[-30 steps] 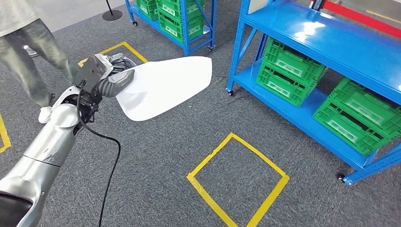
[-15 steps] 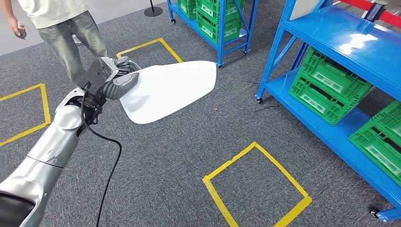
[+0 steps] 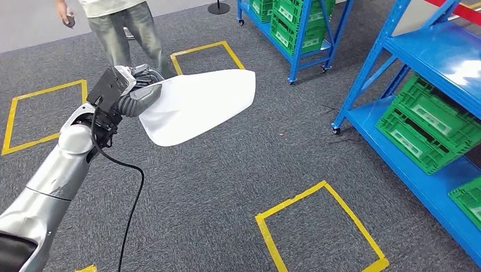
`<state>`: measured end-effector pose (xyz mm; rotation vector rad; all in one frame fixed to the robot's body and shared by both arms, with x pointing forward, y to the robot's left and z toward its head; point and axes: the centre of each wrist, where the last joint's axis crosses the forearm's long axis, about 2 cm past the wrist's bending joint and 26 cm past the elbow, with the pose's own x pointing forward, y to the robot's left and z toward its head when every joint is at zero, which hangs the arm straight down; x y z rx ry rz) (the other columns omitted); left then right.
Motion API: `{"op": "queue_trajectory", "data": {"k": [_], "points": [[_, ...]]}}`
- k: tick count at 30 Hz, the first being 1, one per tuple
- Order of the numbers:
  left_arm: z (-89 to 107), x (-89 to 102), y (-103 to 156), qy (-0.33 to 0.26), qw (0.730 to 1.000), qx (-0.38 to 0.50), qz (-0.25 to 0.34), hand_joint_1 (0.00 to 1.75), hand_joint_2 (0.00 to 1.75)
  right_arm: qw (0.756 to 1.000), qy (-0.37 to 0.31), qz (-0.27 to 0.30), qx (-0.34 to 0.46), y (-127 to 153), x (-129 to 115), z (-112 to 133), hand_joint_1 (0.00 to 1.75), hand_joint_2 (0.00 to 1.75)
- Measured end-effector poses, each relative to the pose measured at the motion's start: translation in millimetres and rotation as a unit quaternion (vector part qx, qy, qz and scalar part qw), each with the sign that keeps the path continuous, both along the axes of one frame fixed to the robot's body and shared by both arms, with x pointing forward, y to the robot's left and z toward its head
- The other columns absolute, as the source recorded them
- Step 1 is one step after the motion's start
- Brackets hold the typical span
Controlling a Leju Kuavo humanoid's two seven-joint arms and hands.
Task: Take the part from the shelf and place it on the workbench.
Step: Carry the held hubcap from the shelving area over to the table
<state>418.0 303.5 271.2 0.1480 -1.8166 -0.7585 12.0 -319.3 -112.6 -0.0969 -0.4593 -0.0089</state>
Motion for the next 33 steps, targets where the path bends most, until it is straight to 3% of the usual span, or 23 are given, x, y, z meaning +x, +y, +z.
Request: {"op": "queue_trajectory", "data": {"k": [8,25,33], "points": [[-4.3,-1.9,-11.9,0.012,1.000,0.000,-0.024,1.75,1.75,1.000,0.002,0.004,-0.006,-4.8,-2.5,0.2,0.00,0.00],[0.5,-0.7,-5.3,0.003,0.999,0.007,-0.032,1.75,1.75,1.000,-0.003,0.013,0.005,-1.6,-1.1,0.1,0.00,0.00],[-2.8,-9.4,24.5,-0.003,1.000,0.000,-0.015,1.75,1.75,0.999,-0.005,0.031,0.016,4.6,1.6,-0.1,0.00,0.00]]}}
